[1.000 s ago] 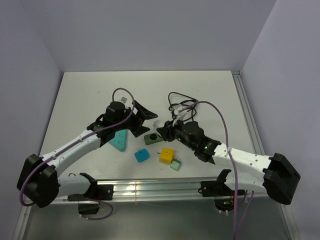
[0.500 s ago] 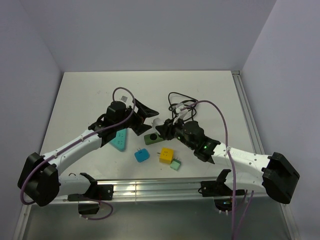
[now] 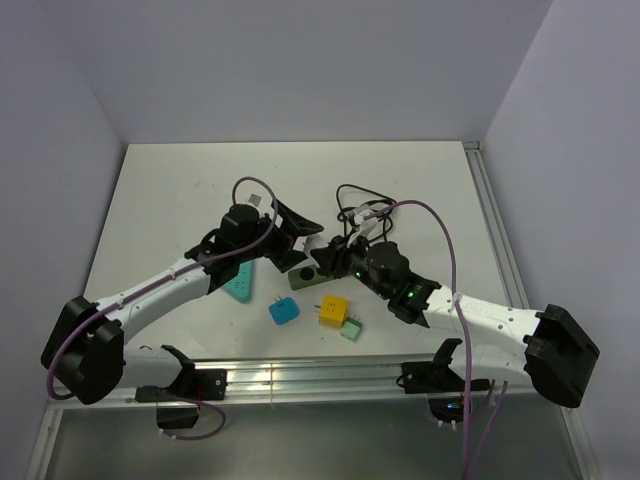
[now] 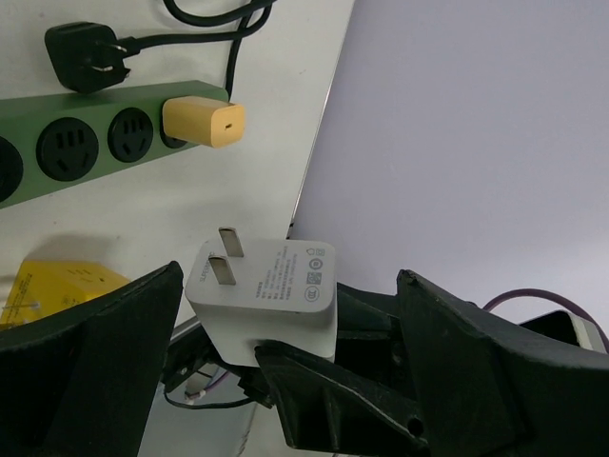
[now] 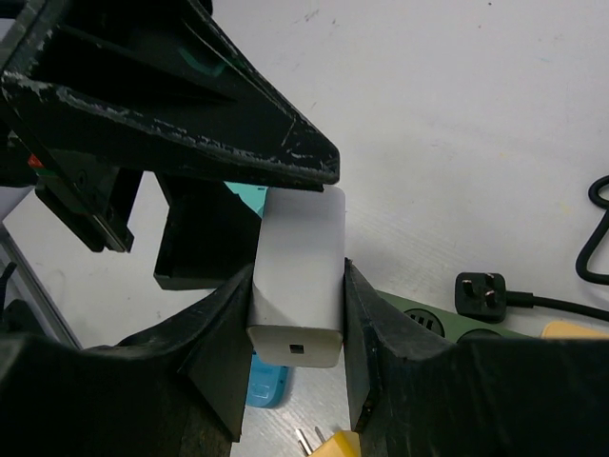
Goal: Insert the plug
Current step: Adjust the plug.
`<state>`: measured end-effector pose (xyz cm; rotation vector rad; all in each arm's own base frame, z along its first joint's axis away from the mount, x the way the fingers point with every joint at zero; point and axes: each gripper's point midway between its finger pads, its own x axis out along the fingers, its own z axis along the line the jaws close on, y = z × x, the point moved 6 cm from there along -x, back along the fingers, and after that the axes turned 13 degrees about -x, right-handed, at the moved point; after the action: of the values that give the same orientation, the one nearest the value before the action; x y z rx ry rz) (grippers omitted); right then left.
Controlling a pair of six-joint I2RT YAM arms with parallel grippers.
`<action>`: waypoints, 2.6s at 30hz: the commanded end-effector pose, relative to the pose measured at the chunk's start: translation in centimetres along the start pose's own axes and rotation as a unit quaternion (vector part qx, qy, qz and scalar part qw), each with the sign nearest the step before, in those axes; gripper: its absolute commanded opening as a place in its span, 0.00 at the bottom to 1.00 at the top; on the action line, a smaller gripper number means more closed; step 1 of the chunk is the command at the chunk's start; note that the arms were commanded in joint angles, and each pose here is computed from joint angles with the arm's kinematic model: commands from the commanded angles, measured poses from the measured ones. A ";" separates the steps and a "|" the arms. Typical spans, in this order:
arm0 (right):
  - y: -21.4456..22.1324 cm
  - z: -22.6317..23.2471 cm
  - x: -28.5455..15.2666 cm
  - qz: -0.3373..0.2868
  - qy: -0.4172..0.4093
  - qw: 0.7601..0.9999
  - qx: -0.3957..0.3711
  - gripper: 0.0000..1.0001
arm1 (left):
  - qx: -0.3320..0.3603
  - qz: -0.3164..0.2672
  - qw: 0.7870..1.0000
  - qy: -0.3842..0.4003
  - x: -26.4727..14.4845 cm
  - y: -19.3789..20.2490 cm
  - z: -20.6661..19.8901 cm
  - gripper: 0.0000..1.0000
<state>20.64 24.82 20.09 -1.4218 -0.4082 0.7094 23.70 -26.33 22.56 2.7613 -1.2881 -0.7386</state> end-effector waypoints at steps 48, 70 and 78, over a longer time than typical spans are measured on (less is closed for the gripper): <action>-4.6 1.8 -5.5 -0.048 -0.071 0.996 0.030 0.79 | 0.248 -0.091 0.927 0.266 -3.6 -0.8 -4.5 0.00; -11.5 2.1 -4.9 -0.070 -0.253 0.916 0.304 0.79 | 0.436 0.033 0.708 0.555 -7.3 -0.6 -7.5 0.00; -12.3 1.5 -4.3 -0.069 -0.252 0.867 0.424 0.81 | 0.504 -0.001 0.643 0.576 -8.2 -0.3 -10.4 0.00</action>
<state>19.18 23.43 30.25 -0.5012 -0.4501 0.9947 28.04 -23.96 24.34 2.8792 -1.6947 0.8195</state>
